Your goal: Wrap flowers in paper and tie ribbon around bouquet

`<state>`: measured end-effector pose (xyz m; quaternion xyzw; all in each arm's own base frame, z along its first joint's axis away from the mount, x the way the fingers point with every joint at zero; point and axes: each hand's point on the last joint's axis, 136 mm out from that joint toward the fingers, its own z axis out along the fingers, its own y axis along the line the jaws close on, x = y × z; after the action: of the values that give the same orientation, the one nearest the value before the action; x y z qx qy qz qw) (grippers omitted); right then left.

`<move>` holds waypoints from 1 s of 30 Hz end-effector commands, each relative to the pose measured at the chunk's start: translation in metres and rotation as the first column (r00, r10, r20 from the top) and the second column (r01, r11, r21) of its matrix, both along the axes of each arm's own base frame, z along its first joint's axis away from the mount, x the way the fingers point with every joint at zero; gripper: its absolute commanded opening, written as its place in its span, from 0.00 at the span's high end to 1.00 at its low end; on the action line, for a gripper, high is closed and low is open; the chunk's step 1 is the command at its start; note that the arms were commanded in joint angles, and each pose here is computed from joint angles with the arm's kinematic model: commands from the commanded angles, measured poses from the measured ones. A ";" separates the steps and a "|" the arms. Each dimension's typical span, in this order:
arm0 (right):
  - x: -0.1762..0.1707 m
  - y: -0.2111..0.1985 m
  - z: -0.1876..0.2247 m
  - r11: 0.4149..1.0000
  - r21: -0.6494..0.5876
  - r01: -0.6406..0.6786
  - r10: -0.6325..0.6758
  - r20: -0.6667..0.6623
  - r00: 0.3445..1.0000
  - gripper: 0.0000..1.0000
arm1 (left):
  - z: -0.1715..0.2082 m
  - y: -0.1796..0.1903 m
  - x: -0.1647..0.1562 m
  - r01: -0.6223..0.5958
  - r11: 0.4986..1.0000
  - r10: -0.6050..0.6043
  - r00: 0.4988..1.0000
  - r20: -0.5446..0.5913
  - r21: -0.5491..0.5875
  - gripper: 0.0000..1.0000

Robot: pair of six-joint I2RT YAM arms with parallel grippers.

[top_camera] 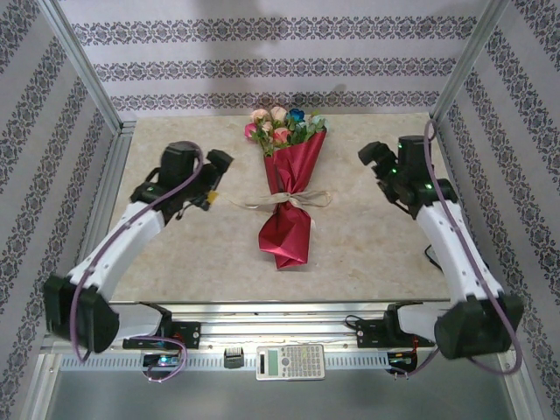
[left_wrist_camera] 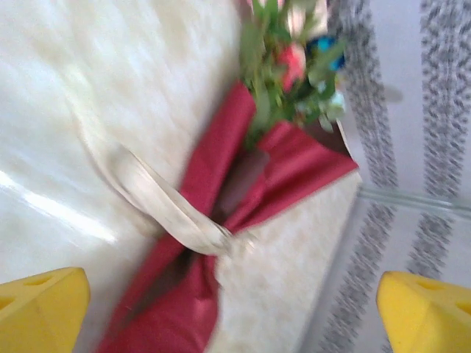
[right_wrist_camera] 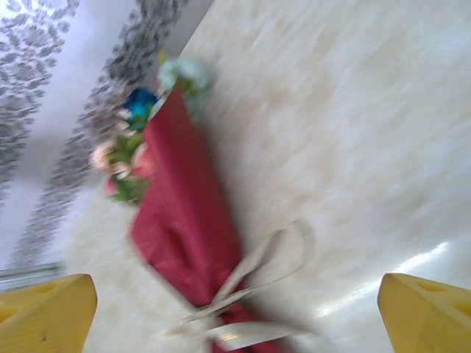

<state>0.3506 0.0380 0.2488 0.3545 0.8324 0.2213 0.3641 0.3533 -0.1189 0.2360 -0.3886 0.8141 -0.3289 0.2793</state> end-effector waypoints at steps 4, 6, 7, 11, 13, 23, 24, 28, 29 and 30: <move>-0.056 -0.075 -0.055 0.757 -0.646 -0.103 0.010 -0.146 0.989 0.02 | -0.037 0.141 -0.102 -0.093 0.701 0.239 0.965 -0.110 0.707 0.00; -0.044 -0.058 -0.084 0.655 -0.718 -0.235 0.201 -0.134 0.970 0.02 | -0.055 0.145 -0.095 0.043 0.567 0.078 0.991 -0.105 0.823 0.00; -0.043 -0.057 -0.098 0.664 -0.712 -0.229 0.205 -0.121 0.971 0.02 | -0.066 0.145 -0.093 0.080 0.516 0.017 0.994 -0.103 0.853 0.00; -0.038 -0.054 -0.133 0.701 -0.673 -0.238 0.212 -0.122 0.970 0.02 | -0.103 0.153 -0.089 0.088 0.406 -0.038 0.996 -0.079 0.909 0.01; -0.029 -0.049 -0.143 0.689 -0.686 -0.236 0.249 -0.082 0.965 0.02 | -0.106 0.153 -0.075 0.087 0.403 -0.059 0.996 -0.069 0.911 0.01; 0.042 -0.042 -0.132 0.721 -0.672 -0.166 0.357 0.156 0.921 0.02 | -0.123 0.169 -0.010 -0.204 0.511 -0.103 0.950 0.295 0.835 0.01; 0.046 -0.039 -0.133 0.713 -0.673 -0.196 0.385 0.142 0.912 0.02 | -0.120 0.173 -0.008 -0.249 0.521 -0.086 0.937 0.340 0.816 0.01; 0.049 -0.038 -0.137 0.691 -0.701 -0.179 0.422 0.190 0.886 0.02 | -0.112 0.175 -0.007 -0.306 0.510 -0.114 0.903 0.415 0.804 0.01; 0.048 -0.042 -0.140 0.702 -0.698 -0.142 0.403 0.226 0.887 0.02 | -0.112 0.174 -0.007 -0.297 0.512 -0.119 0.905 0.409 0.806 0.01; 0.047 -0.042 -0.142 0.699 -0.702 -0.135 0.408 0.237 0.882 0.02 | -0.112 0.174 -0.006 -0.296 0.506 -0.123 0.905 0.407 0.810 0.01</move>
<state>0.3928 -0.0055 0.0961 0.0408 0.8466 0.0154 0.5304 0.3288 0.0584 0.0769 -0.1789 0.8243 0.0772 0.5315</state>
